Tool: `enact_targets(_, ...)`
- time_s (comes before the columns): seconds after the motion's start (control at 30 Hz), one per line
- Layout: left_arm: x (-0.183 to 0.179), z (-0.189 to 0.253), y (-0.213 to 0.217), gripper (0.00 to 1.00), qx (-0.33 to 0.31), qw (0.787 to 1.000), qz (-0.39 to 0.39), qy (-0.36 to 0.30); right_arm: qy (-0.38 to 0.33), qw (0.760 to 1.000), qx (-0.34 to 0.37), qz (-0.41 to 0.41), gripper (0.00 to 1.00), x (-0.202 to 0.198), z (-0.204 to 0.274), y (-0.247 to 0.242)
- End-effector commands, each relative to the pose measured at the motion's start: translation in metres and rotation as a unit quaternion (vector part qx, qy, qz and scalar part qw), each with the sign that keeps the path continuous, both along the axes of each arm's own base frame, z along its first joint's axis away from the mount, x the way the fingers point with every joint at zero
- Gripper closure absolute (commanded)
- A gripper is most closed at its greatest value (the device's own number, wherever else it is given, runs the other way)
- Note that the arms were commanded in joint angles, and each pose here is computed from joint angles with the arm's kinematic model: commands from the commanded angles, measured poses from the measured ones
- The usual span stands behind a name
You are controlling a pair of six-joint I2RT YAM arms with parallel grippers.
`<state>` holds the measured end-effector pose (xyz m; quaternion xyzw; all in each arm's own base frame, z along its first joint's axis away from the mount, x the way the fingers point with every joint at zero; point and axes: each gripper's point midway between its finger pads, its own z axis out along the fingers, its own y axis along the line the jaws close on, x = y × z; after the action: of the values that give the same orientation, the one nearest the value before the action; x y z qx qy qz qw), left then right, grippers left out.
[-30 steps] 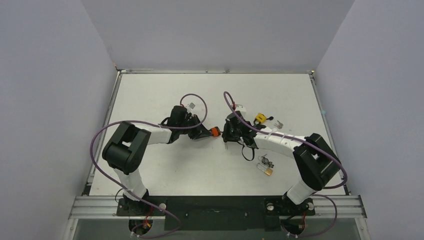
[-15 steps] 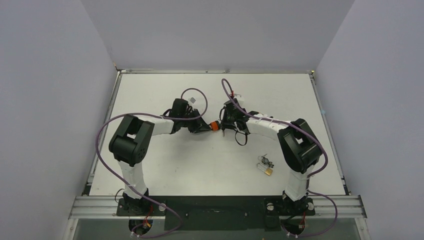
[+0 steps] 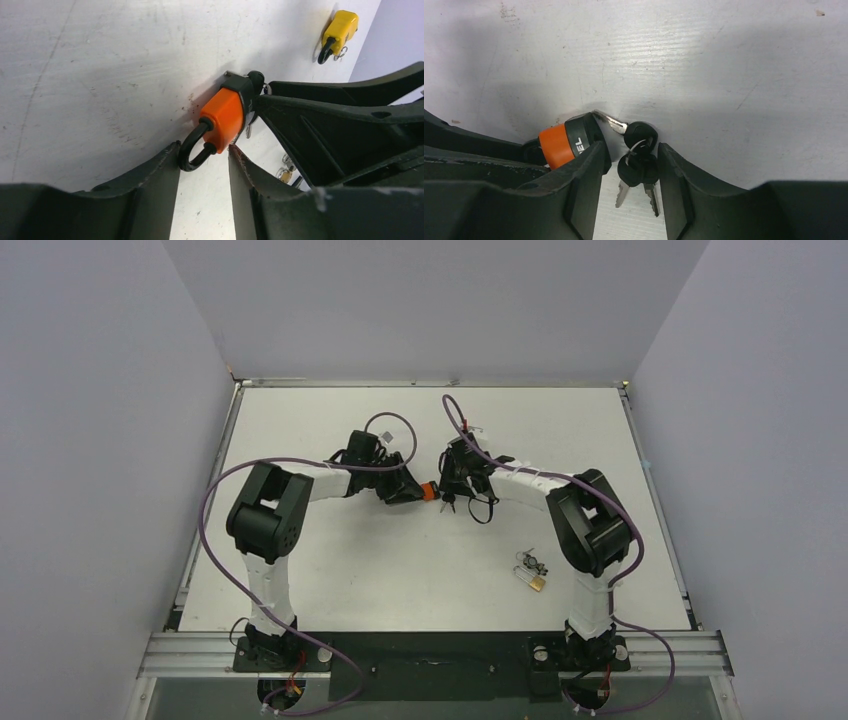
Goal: Lock with the key
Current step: Place the key at the center of the board, then reset both arms
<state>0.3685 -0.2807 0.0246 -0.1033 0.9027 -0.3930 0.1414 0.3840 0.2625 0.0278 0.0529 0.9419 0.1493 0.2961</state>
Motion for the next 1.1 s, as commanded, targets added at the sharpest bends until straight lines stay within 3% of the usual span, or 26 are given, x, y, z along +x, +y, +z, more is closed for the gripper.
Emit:
enact_targets(0.0, 0.012, 0.002, 0.006, 0.58, 0.024, 0.999, 0.002, -0.02, -0.028, 0.999, 0.016, 0.012, 0.57, 0.008, 0.022, 0.008)
enact_targets(0.17, 0.018, 0.021, 0.012, 0.53, 0.045, 0.998, -0.002, -0.044, -0.047, 0.999, 0.021, 0.017, 0.43, 0.012, 0.042, 0.008)
enact_targets(0.4, 0.029, 0.066, 0.024, 0.5, 0.082, 0.992, -0.009, -0.095, -0.074, 0.996, 0.047, 0.018, 0.32, 0.014, 0.078, 0.005)
enact_targets(0.77, 0.007, 0.131, 0.032, 0.47, 0.107, 0.981, -0.027, -0.16, -0.132, 0.988, 0.076, 0.011, 0.31, 0.004, 0.146, -0.008)
enact_targets(1.07, -0.041, 0.229, 0.037, 0.45, 0.136, 0.939, -0.041, -0.312, -0.208, 0.973, 0.098, -0.013, 0.3, -0.041, 0.21, -0.051)
